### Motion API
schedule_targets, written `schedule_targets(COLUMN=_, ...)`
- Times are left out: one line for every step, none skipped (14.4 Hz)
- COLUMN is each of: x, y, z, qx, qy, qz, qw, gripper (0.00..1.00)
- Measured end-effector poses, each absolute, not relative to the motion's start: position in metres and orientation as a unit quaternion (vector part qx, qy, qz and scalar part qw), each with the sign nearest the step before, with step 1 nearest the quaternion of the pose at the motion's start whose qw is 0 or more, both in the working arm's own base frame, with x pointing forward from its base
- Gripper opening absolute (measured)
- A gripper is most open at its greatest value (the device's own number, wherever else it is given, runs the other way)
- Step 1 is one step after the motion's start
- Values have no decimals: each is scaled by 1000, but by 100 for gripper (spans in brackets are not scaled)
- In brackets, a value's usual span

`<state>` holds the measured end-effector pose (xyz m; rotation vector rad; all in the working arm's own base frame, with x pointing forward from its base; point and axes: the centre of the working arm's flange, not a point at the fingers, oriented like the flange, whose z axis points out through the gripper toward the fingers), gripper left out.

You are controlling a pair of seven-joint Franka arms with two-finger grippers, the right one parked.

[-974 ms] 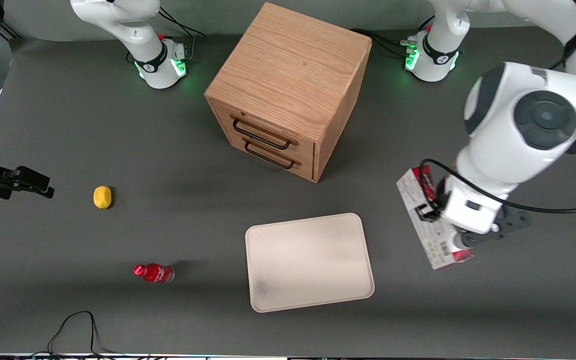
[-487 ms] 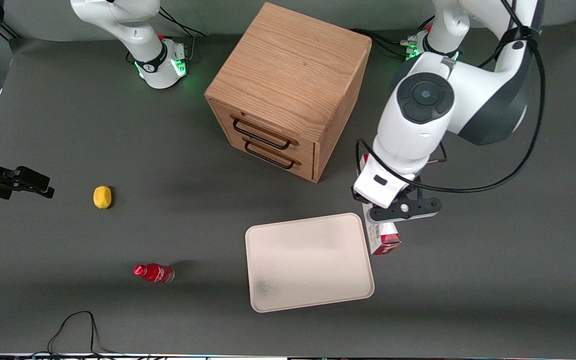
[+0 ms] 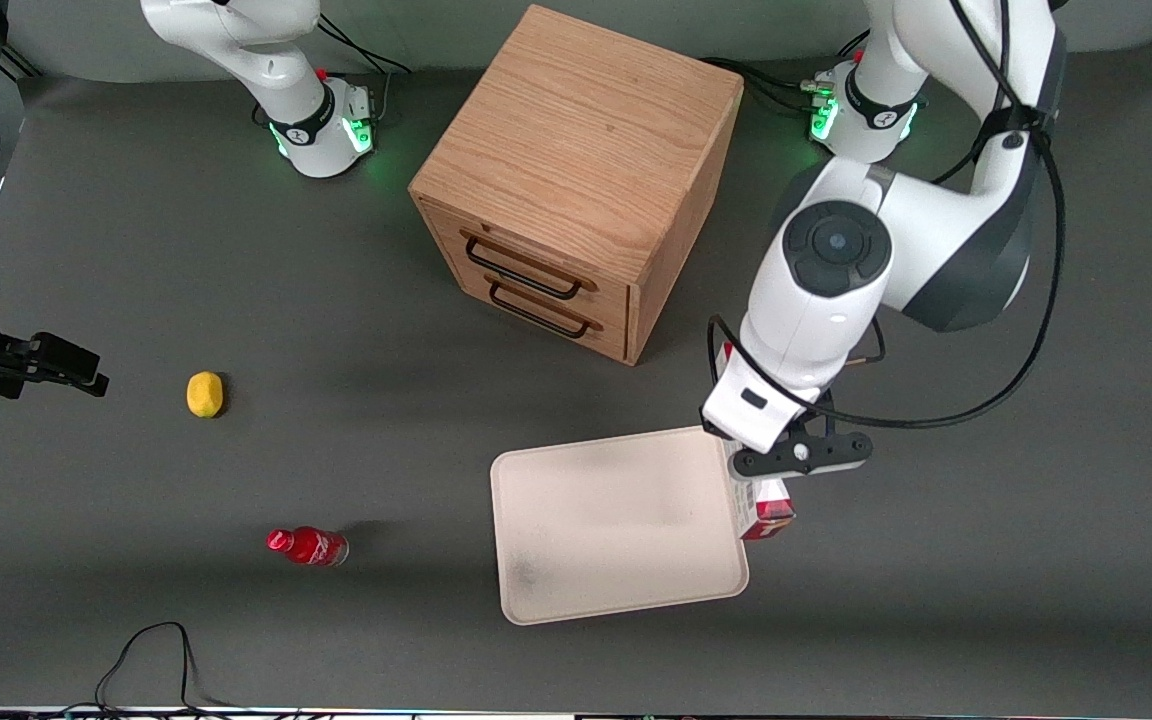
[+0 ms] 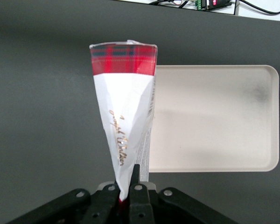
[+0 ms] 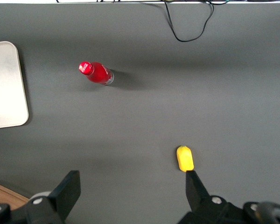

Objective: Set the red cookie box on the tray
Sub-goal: 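Carry the held cookie box over the white tray, then lower the cookie box onto the tray and open the left gripper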

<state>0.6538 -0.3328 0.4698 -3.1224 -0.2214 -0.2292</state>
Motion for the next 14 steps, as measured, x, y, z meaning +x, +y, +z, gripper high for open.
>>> schedule_targets(x=660, y=-334, z=455, qx=-995, qy=-71, qz=-73, qw=0, gripper=4)
schedule_targets(x=665, y=-337, z=438, qx=-995, qy=-70, qz=-72, qw=-1, gripper=4)
schedule_targets(x=670, y=-339, z=420, qx=-995, qy=-70, qz=-71, qw=-2, gripper=4)
schedule_targets(x=674, y=-342, z=405, qx=-995, qy=-70, qz=-73, qw=-5, gripper=4)
schedule_targets(x=677, y=-344, z=392, qx=-995, qy=-71, qz=-74, qw=-7, gripper=4)
schedule_targets(x=679, y=-345, z=381, qx=-995, qy=-73, qz=-72, qw=-7, gripper=4)
schedule_targets(x=680, y=-345, z=372, qx=-995, qy=-76, qz=-69, qw=-6, gripper=4)
schedule_targets(x=681, y=-346, z=364, qx=-995, qy=-78, qz=-66, qw=-5, gripper=4)
schedule_targets(x=683, y=-347, z=355, qx=-994, qy=-81, qz=-68, qw=-6, gripper=4)
schedule_targets(x=685, y=-348, z=345, qx=-994, qy=-86, qz=-72, qw=-6, gripper=4)
schedule_targets(x=687, y=-349, z=333, qx=-993, qy=-92, qz=-78, qw=-3, gripper=4)
schedule_targets(x=689, y=-349, z=319, qx=-992, qy=-97, qz=-81, qw=1, gripper=4)
schedule_targets(x=690, y=-349, z=305, qx=-992, qy=-100, qz=-81, qw=3, gripper=4)
schedule_targets(x=691, y=-350, z=293, qx=-992, qy=-101, qz=-80, qw=5, gripper=4)
